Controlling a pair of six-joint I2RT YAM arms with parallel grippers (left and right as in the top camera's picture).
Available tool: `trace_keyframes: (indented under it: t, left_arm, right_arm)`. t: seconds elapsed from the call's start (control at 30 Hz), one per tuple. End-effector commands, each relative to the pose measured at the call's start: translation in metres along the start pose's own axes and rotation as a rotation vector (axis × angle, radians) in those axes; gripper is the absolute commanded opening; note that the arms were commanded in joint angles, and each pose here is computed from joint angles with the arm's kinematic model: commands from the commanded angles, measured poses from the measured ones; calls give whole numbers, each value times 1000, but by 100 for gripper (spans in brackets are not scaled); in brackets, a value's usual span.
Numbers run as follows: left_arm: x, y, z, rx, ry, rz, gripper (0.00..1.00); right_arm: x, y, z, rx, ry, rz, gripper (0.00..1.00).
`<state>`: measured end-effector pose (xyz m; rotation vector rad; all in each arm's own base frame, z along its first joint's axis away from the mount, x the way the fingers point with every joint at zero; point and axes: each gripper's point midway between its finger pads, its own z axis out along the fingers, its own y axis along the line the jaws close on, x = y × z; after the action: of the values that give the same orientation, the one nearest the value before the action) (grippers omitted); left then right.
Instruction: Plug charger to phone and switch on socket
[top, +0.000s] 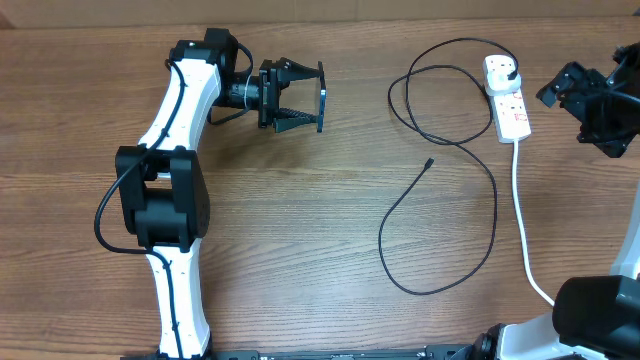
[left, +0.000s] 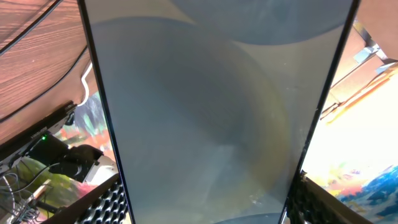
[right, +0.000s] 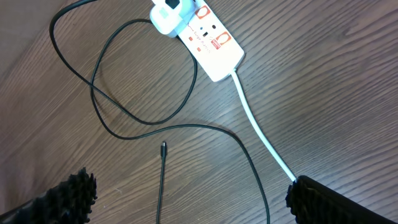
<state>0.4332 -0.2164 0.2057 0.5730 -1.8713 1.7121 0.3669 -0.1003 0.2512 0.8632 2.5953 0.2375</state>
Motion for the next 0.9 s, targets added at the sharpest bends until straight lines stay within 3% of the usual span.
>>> trace_keyframes:
  t: [0.0, 0.87]
  left_arm:
    - [9, -15, -2, 50, 37, 43, 66]
    - [-7, 6, 3, -75, -50, 64, 67]
  right_arm:
    - [-7, 2, -5, -3, -27, -1, 100]
    - [-7, 2, -5, -3, -27, -1, 100]
